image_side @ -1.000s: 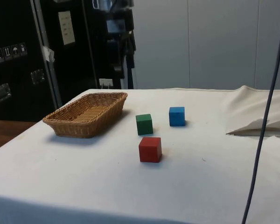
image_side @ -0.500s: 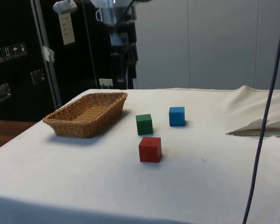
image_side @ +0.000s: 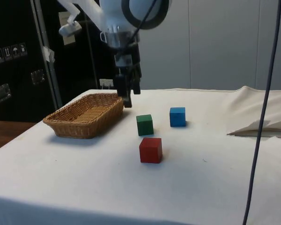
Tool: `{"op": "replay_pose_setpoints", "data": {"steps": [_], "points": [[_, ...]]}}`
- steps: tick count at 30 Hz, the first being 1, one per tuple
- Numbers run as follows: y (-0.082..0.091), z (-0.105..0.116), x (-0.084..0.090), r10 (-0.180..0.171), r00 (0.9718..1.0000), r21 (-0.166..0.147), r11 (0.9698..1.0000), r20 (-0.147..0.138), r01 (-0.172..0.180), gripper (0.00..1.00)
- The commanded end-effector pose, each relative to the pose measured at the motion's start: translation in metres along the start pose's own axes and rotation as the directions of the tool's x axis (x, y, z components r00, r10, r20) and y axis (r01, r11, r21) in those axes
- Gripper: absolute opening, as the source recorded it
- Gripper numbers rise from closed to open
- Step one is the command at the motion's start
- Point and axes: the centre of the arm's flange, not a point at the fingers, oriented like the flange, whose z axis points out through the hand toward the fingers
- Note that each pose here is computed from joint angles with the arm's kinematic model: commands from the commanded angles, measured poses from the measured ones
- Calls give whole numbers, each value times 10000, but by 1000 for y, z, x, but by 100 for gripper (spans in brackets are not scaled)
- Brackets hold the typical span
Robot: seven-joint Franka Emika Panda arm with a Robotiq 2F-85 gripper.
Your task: Pick up exactly two blocks and place them into the basket.
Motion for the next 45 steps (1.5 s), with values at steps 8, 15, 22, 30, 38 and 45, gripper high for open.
{"op": "replay_pose_setpoints", "data": {"steps": [8,15,22,30,38,45], "points": [[17,33,-9,-3,10000,-86,10000,-35,3,100],[17,51,-13,-100,9999,-206,9997,-82,99,100],[18,55,-12,-126,9999,-270,9996,-76,124,100],[19,67,-17,-131,9999,-327,9994,66,133,100],[31,90,-18,-245,9997,-571,9981,88,249,100],[30,93,-18,-242,9996,-571,9981,143,250,100]]}}
